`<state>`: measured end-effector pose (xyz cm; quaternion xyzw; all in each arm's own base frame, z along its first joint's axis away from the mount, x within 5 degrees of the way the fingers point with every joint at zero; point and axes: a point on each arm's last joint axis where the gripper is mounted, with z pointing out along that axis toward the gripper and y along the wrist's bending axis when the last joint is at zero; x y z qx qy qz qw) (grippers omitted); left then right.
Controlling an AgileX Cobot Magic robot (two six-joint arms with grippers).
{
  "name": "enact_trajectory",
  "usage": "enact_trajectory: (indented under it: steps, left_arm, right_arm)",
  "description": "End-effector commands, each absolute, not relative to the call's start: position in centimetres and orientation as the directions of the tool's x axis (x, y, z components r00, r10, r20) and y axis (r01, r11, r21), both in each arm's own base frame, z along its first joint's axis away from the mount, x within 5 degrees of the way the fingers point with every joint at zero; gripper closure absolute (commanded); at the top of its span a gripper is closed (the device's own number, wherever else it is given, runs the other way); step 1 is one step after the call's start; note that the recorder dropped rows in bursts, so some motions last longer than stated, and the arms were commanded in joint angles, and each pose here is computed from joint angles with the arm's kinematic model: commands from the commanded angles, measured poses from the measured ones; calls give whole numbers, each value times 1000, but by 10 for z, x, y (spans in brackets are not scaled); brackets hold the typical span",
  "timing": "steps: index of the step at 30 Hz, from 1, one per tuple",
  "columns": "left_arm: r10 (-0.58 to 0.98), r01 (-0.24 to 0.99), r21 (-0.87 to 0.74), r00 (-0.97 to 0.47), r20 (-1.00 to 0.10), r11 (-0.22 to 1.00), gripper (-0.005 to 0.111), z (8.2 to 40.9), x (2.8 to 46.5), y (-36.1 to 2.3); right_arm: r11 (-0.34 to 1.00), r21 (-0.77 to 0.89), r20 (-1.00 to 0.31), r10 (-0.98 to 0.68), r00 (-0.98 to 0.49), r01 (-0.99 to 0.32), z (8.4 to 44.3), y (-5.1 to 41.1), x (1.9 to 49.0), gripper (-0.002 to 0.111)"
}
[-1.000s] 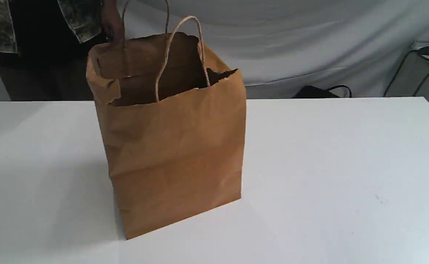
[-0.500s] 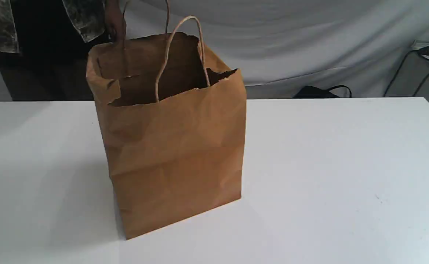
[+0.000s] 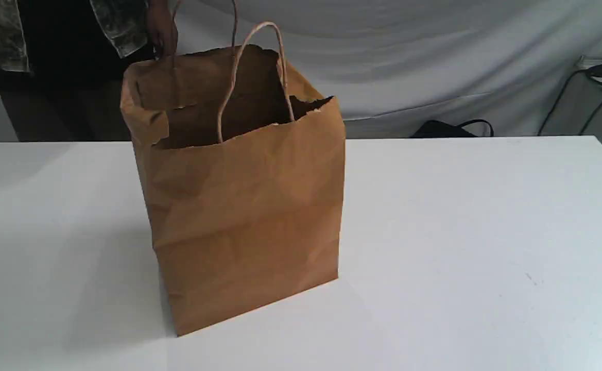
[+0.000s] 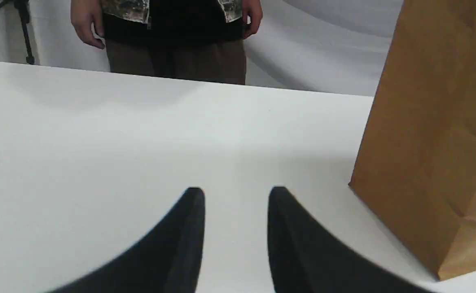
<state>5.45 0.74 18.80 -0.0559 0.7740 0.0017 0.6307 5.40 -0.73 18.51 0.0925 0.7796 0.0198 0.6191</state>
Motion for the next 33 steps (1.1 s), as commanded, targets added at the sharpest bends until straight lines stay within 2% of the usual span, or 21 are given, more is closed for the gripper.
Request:
enact_trajectory:
  steps: [1, 17, 19, 22, 25, 33]
  left_arm:
    - [-93, -91, -77, -198, -976, 993, 78, 187, 54, 7]
    - [-93, -91, -77, -198, -976, 993, 78, 187, 54, 7]
    - [-93, -91, -77, -198, -976, 993, 78, 187, 54, 7]
    - [-93, -91, -77, -198, -976, 993, 78, 187, 54, 7]
    - [-93, -91, -77, -198, -976, 993, 78, 187, 54, 7]
    - [-93, -91, -77, -198, -976, 993, 78, 187, 54, 7]
  right_arm:
    - [976, 172, -956, 197, -216, 131, 184, -8, 54, 89]
    - [979, 157, -962, 181, -206, 128, 185, -8, 54, 89]
    - [979, 157, -962, 181, -204, 128, 185, -8, 54, 93]
    - [982, 141, -964, 166, -210, 128, 185, -8, 54, 108]
    - [989, 71, -968, 100, -228, 130, 184, -10, 53, 108]
    - [989, 66, -969, 95, -230, 131, 183, -10, 53, 108]
